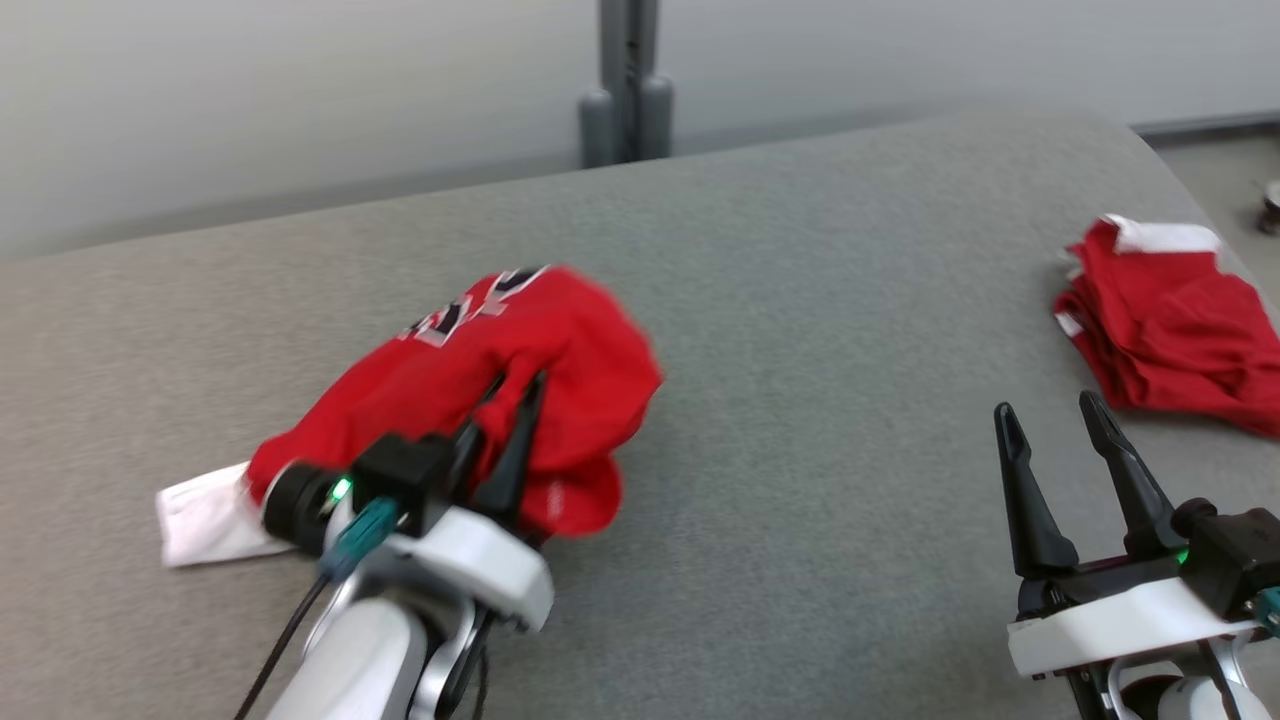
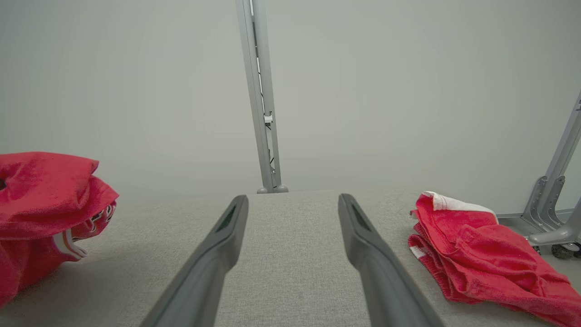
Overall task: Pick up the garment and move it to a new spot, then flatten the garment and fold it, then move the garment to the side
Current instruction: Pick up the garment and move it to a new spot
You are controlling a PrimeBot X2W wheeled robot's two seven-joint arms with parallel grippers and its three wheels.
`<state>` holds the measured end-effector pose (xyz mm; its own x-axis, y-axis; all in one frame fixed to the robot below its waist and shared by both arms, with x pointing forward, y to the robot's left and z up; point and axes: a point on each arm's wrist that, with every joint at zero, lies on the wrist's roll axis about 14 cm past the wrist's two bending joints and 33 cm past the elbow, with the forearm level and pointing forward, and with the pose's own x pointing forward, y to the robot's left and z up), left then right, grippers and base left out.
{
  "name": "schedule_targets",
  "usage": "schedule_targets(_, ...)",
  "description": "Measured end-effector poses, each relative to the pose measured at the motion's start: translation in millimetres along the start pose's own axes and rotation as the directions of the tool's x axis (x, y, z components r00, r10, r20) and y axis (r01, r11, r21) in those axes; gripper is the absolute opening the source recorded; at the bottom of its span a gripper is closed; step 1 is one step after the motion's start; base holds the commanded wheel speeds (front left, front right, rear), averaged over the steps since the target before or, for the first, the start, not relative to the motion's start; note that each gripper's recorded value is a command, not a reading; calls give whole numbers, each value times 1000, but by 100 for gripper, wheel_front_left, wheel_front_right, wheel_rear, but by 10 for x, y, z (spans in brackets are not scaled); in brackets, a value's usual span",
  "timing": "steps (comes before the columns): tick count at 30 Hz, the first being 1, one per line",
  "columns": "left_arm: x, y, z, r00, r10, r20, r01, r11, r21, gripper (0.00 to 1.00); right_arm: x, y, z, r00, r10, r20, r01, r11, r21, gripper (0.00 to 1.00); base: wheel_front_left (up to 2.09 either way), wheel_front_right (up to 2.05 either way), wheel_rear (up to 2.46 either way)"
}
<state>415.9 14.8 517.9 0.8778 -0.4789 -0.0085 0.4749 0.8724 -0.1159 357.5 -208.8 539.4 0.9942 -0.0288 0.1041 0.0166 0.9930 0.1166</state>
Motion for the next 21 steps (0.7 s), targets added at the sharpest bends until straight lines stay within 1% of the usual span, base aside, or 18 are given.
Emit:
schedule_targets(2, 245, -279, 119, 995, -94, 37, 94, 996, -5, 0, -25, -114, -5, 999, -36, 2, 36, 999, -3, 100, 0, 0, 0)
schedule_targets(4, 434, -523, 138, 984, -174, 42, 175, 985, -7, 0, -59, -215, -37, 997, -71, -3, 71, 998, 0, 100, 0, 0, 0)
schedule_targets(9, 713, -1014, -176, 940, -339, -41, 338, 941, -29, 0, -140, -459, -148, 988, -155, -23, 155, 988, 10, 100, 0, 0, 0)
schedule_targets(12, 764, -1228, -494, 906, -405, -121, 399, 914, -68, 0, -191, -589, -254, 978, -202, -49, 202, 979, 14, 100, 0, 0, 0)
schedule_targets(13, 767, -1273, -604, 895, -421, -146, 413, 907, -87, 20, -202, -625, -287, 975, -214, -57, 215, 976, 15, 100, 0, 0, 0)
schedule_targets(14, 769, -1306, -707, 884, -434, -171, 422, 901, -104, 49, -211, -658, -317, 972, -226, -64, 227, 974, 13, 100, 0, 0, 0)
schedule_targets(15, 763, -1345, -803, 873, -448, -195, 432, 894, -120, 100, -222, -689, -347, 969, -237, -72, 238, 971, 11, 100, 0, 0, 0)
schedule_targets(18, 754, -1457, -921, 851, -485, -203, 464, 874, -144, 100, -239, -754, -431, 961, -259, -94, 260, 965, 4, 100, 0, 0, 0)
schedule_targets(21, 752, -1470, -864, 852, -497, -165, 478, 867, -144, 100, -178, -717, -452, 965, -244, -93, 245, 969, 7, 100, 0, 0, 0)
